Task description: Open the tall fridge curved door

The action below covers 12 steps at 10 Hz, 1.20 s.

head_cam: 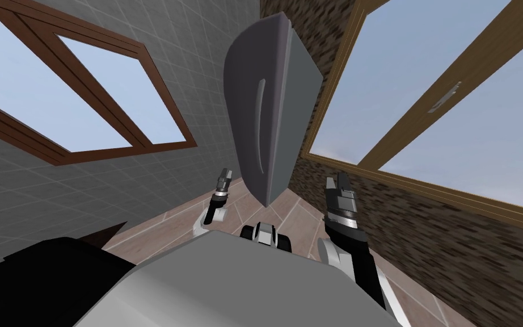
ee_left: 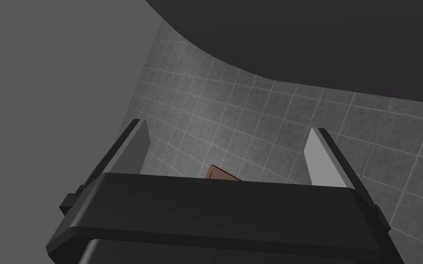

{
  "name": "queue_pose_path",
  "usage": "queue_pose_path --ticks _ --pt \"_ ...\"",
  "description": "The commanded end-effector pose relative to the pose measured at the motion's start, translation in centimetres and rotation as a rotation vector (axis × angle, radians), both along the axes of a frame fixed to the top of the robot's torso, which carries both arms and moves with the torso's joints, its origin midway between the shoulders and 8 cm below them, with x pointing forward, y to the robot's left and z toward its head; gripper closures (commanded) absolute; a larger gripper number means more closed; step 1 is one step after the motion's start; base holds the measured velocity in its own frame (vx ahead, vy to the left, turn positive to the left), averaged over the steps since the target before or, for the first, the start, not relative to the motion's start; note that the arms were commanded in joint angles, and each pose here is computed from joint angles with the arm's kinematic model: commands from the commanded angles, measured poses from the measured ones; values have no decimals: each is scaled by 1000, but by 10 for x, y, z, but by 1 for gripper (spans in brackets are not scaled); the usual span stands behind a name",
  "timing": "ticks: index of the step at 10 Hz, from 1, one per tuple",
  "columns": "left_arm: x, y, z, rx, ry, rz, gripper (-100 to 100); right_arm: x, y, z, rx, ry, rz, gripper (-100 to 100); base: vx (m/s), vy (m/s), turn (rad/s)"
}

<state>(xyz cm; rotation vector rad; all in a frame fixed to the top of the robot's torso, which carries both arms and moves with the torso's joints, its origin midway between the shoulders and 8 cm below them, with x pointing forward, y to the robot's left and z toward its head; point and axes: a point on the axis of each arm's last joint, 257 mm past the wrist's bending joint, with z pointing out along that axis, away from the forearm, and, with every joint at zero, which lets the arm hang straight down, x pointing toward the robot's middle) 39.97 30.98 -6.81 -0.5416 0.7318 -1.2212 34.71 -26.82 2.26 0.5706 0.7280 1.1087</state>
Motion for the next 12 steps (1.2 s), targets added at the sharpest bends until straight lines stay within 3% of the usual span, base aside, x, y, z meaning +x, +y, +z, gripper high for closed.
queue_pose_path --ticks 1,12 --pt "7 2 -16 11 25 13 -100 0 0 0 0 0 0 0 59 -58 15" --pt "37 8 -84 66 125 64 -100 0 0 0 0 0 0 0 57 -67 24"
